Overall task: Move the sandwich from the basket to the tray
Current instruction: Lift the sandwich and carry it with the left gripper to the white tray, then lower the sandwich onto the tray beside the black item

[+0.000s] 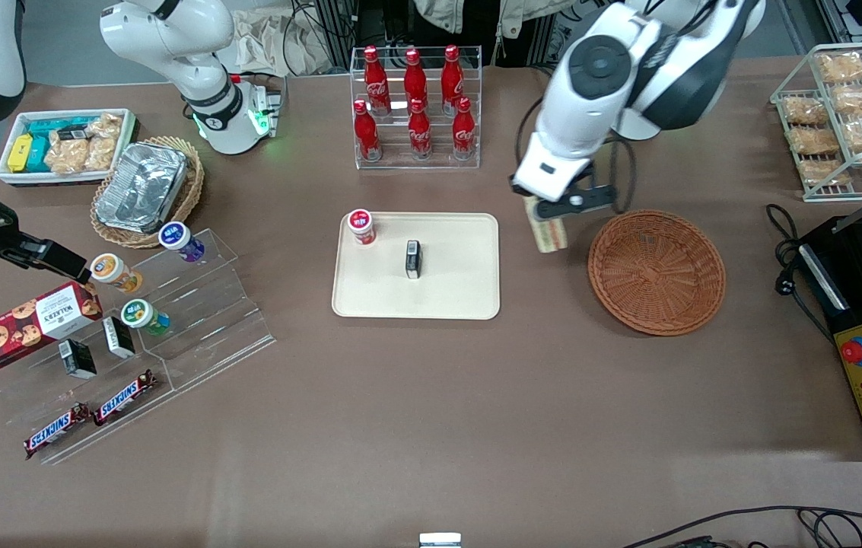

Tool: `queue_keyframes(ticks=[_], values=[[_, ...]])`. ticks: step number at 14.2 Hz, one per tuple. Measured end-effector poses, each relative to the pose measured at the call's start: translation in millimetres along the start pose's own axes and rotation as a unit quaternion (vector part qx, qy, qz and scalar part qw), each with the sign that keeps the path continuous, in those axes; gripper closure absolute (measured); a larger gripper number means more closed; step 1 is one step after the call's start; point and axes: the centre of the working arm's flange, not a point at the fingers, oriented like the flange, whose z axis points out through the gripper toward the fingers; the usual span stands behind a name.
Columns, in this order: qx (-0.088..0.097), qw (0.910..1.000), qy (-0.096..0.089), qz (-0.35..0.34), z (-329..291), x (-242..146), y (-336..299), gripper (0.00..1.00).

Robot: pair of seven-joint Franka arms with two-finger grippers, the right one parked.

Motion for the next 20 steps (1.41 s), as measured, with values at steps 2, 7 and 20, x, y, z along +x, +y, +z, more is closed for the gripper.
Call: queue_keyframes(ticks=[2,7,20], values=[[-0.025,0.9997,-0.001,0.002,18.1,-0.1,20.0,0.89],[-0.082,0.9961,0.015,0.028,93.1,-6.1,70.8,0.89],[-0.05,0.9982,-0.003,0.031,194.3,12.1,70.5,0.89]])
